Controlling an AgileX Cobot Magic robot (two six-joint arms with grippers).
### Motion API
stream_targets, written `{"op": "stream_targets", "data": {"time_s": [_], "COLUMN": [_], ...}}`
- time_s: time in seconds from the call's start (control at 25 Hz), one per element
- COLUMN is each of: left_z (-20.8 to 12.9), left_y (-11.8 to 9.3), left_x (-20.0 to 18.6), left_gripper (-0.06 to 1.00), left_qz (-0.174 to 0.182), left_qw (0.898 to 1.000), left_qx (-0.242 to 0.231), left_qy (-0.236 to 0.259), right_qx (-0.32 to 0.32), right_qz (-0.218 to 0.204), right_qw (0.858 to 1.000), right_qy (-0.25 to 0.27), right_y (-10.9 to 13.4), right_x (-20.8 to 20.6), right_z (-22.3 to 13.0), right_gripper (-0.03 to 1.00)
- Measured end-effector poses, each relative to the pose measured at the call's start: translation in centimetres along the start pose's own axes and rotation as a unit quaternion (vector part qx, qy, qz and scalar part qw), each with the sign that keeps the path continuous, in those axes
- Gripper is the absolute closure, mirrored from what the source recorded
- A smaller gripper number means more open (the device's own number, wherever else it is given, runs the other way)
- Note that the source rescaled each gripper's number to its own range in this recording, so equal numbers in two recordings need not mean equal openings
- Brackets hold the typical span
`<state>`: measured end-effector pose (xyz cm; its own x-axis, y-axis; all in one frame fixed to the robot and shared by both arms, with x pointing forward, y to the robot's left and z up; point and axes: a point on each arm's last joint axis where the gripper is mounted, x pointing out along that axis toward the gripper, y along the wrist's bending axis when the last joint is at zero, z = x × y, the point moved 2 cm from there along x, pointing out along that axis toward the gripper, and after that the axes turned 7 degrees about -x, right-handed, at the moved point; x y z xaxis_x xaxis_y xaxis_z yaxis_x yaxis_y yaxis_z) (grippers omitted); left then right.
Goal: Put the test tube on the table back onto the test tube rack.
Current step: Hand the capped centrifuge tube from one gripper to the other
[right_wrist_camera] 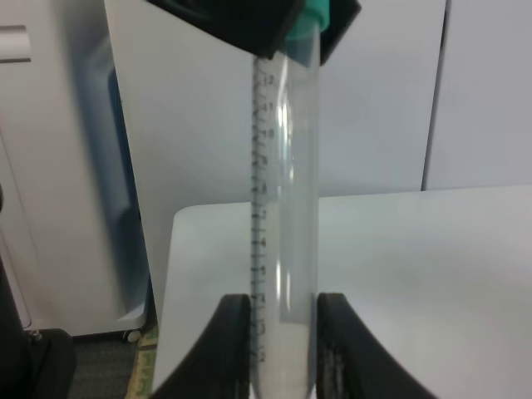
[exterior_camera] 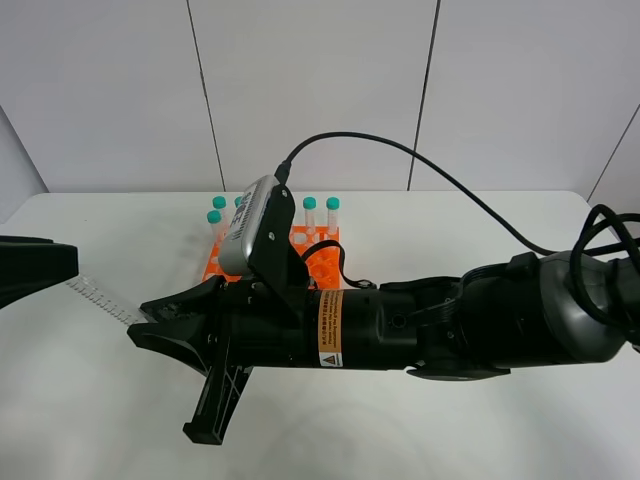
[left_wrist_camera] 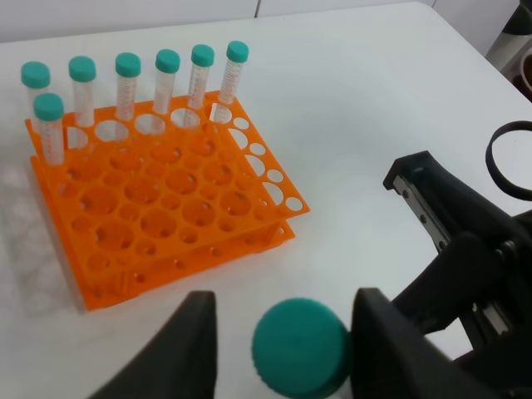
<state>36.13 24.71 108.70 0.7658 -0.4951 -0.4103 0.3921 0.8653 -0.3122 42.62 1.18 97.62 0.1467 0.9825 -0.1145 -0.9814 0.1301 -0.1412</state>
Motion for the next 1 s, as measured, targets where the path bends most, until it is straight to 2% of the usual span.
{"op": "stream_targets", "data": {"time_s": [0.08,0.6,1.0], "left_z": [0.0,0.37,0.32], "left_y": [-0.07,-0.51,-0.65], "left_x": [0.0,-0.01,0.0], "left_gripper": [0.47,0.47,0.48], "left_qz": [-0.003,-0.023,-0.029], "left_qw": [1.0,1.0,0.999], "left_qx": [-0.002,0.008,0.004], "left_qy": [0.0,-0.017,-0.016], "right_qx": [0.0,0.01,0.037], "right_qz": [0.0,0.008,0.036], "right_qw": [1.0,1.0,0.999], "right_qy": [0.0,-0.007,-0.009], "right_y": [-0.01,0.17,0.71], "right_x": [0.0,0.0,-0.08], "right_z": [0.0,0.15,0.21], "right_gripper": [0.96,0.97,0.97]}}
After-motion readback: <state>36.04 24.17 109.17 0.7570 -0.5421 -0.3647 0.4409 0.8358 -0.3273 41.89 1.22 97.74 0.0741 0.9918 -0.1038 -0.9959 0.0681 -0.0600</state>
